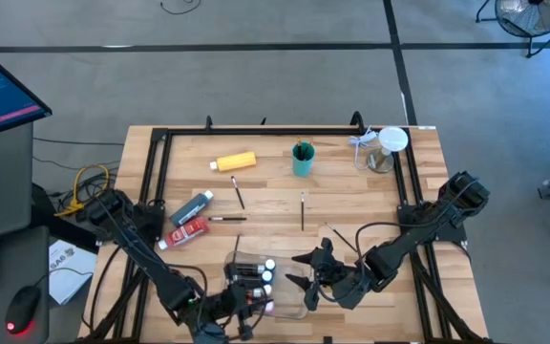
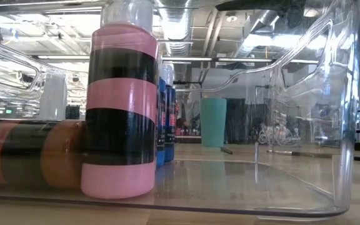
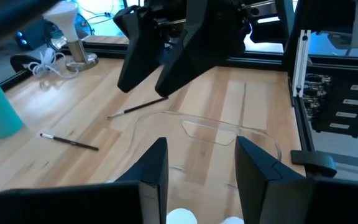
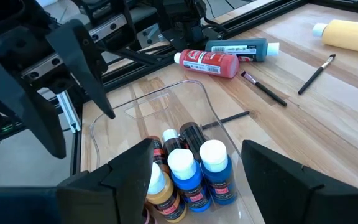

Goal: Pick & Place Paint Supplies
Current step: Put the silver paint brush into the green cup

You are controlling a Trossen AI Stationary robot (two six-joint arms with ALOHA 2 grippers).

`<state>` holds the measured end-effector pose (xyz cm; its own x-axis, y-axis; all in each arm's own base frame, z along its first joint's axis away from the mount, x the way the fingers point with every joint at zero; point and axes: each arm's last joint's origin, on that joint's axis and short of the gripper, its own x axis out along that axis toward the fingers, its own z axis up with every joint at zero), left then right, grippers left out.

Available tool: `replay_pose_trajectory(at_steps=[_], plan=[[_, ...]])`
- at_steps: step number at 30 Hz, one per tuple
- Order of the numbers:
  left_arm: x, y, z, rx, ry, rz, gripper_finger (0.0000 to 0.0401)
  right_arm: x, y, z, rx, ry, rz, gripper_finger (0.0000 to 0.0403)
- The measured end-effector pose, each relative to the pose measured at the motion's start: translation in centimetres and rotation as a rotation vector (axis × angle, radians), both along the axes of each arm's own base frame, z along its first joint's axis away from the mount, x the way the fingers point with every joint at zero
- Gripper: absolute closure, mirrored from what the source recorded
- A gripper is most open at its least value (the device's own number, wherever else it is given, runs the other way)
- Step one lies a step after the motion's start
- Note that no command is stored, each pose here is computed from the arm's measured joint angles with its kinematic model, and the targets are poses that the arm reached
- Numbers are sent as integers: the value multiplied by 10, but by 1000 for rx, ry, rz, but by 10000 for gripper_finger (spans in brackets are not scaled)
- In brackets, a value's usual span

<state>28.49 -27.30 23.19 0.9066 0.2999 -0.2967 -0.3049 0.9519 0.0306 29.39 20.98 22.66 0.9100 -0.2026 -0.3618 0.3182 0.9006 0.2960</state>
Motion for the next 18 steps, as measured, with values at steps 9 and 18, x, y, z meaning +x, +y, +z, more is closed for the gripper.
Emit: replay_pose_trajectory(at_steps=[9, 18], plan=[[8, 5, 12, -82, -51, -16, 309, 1, 1, 2, 18, -16, 6, 165], [4, 35, 86, -200, -217, -125, 309, -10, 4, 27, 127, -43, 159, 165]])
